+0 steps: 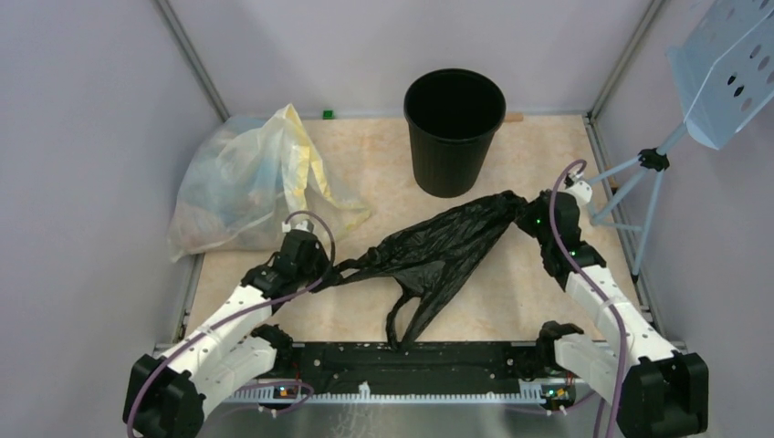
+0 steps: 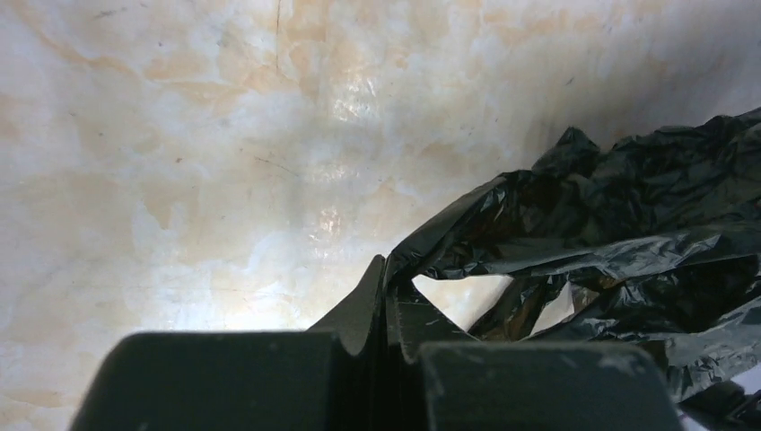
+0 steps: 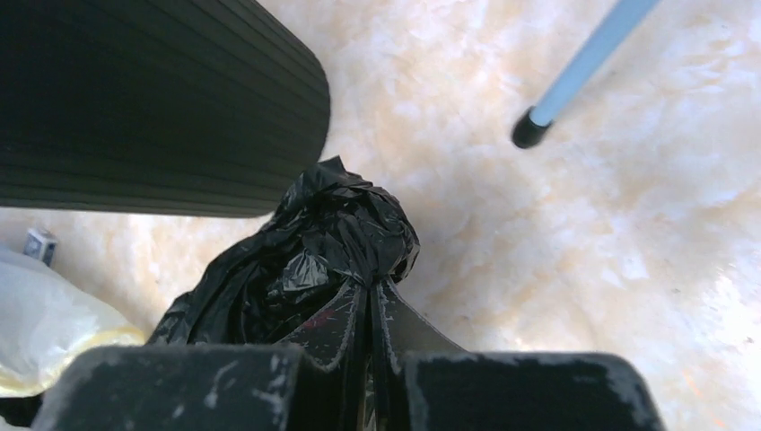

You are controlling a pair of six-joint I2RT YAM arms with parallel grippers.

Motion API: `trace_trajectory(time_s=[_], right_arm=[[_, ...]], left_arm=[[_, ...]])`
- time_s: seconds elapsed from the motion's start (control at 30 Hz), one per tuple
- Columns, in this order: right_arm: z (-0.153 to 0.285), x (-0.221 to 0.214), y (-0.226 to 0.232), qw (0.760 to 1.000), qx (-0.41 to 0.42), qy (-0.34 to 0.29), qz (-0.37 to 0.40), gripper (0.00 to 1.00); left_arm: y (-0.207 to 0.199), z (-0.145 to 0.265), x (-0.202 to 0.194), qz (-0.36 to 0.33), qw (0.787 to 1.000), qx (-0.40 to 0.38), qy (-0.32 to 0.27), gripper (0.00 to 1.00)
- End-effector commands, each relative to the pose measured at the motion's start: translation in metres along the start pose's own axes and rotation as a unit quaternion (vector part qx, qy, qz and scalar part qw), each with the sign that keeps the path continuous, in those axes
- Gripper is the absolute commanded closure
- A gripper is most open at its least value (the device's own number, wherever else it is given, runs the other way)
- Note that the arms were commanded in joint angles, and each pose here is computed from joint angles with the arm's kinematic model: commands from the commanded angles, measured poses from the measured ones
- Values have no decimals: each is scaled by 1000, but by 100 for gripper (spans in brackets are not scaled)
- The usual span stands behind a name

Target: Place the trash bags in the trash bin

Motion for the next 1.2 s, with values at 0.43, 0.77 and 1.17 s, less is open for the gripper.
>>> trace_trajectory(time_s=[0.43, 0.77, 1.17], right_arm=[[56, -6, 61, 912, 381, 24, 149, 100], [75, 0, 73, 881, 444, 10, 162, 100], [84, -5, 81, 862, 477, 20, 170, 100]], left_arm=[[-97, 81, 77, -161, 973, -117, -120, 11], [-216, 76, 49, -288, 893, -343, -40, 8], [-260, 29, 12, -321, 855, -405, 40, 14]])
Point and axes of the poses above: each gripper's point midway between its finger pads, its own z axis back along the fingers, its own y axis along the line the jaws close on, x = y × z, the point moved 6 cm from there along z, back along the fingers, and after that the axes turned 9 degrees about z, right-handed, at the moved point
